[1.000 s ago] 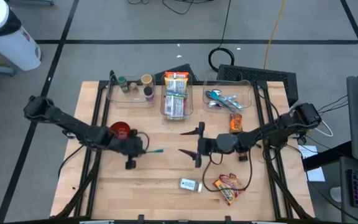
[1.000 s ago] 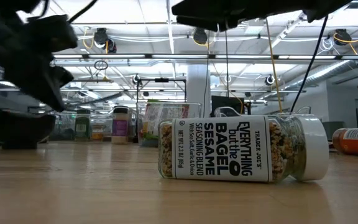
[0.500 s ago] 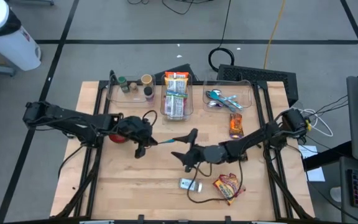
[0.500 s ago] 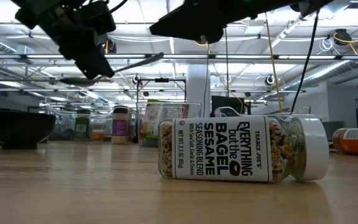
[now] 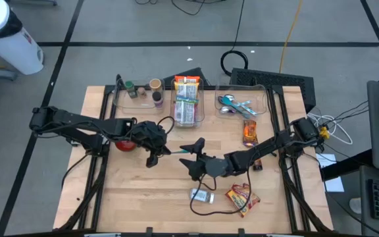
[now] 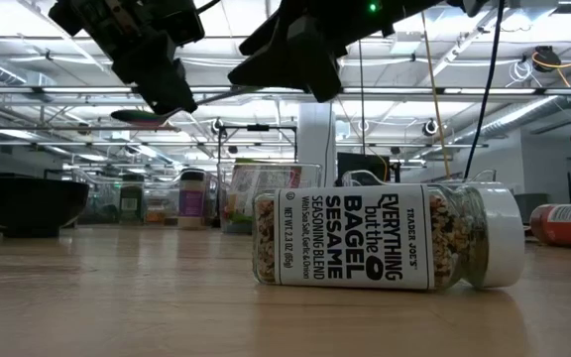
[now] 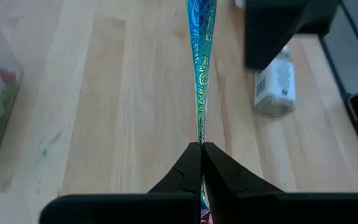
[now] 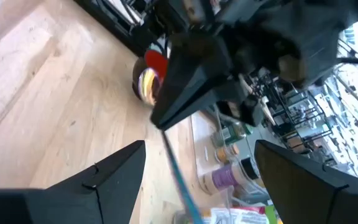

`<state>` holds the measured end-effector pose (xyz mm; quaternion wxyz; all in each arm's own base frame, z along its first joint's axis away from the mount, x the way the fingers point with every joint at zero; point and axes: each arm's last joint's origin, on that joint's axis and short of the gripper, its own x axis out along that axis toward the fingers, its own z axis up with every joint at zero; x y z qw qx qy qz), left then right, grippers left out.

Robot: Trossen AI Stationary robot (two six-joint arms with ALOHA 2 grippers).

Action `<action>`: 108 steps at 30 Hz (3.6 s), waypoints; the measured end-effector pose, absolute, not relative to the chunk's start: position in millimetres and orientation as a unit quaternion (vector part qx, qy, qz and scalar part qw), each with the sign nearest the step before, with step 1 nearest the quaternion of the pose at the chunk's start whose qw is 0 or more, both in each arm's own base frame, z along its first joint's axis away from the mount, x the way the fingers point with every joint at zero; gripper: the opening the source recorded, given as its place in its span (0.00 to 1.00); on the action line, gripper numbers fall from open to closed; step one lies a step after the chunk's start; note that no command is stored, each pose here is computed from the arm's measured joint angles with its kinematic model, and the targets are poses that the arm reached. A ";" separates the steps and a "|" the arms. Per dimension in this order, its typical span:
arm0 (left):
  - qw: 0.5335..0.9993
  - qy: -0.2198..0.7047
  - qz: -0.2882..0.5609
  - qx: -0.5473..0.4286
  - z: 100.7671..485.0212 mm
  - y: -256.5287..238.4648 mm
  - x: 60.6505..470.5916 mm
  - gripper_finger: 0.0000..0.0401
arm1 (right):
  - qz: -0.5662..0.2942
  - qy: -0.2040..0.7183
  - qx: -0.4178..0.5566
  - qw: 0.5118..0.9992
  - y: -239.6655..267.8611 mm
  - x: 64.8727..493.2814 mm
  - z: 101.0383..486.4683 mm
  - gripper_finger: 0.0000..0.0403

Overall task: Pick & Place Food Item
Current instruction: Put the bottom blue spoon into the right transparent bin

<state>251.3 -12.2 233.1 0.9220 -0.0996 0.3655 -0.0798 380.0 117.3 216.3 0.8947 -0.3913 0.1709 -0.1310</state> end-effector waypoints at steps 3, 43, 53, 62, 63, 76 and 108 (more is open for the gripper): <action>0.923 0.364 -0.082 -0.100 234.1 -12.4 251.7 0.01 | -0.139 0.180 -0.392 0.891 115.7 379.8 214.9 0.73; 0.925 0.357 -0.078 -0.104 235.2 -10.2 252.6 0.02 | -0.135 0.199 -0.398 0.885 114.0 378.7 211.2 0.03; 0.926 0.355 -0.071 -0.107 235.3 -6.1 252.8 0.01 | -0.135 0.194 -0.396 0.887 114.4 379.0 212.2 0.14; 0.926 0.355 -0.071 -0.107 235.3 -6.1 252.8 0.02 | -0.134 0.210 -0.406 0.879 113.7 377.9 209.2 0.34; 0.926 0.355 -0.072 -0.107 235.2 -6.1 252.8 0.01 | -0.142 0.215 -0.408 0.876 113.2 377.5 208.6 0.36; 0.926 0.356 -0.072 -0.108 235.1 -6.1 252.7 0.02 | -0.160 0.230 -0.418 0.864 111.6 376.1 206.9 0.25; 0.956 0.263 -0.123 -0.053 250.2 -7.5 261.9 0.26 | -0.170 0.217 -0.407 0.871 111.8 377.1 210.2 0.00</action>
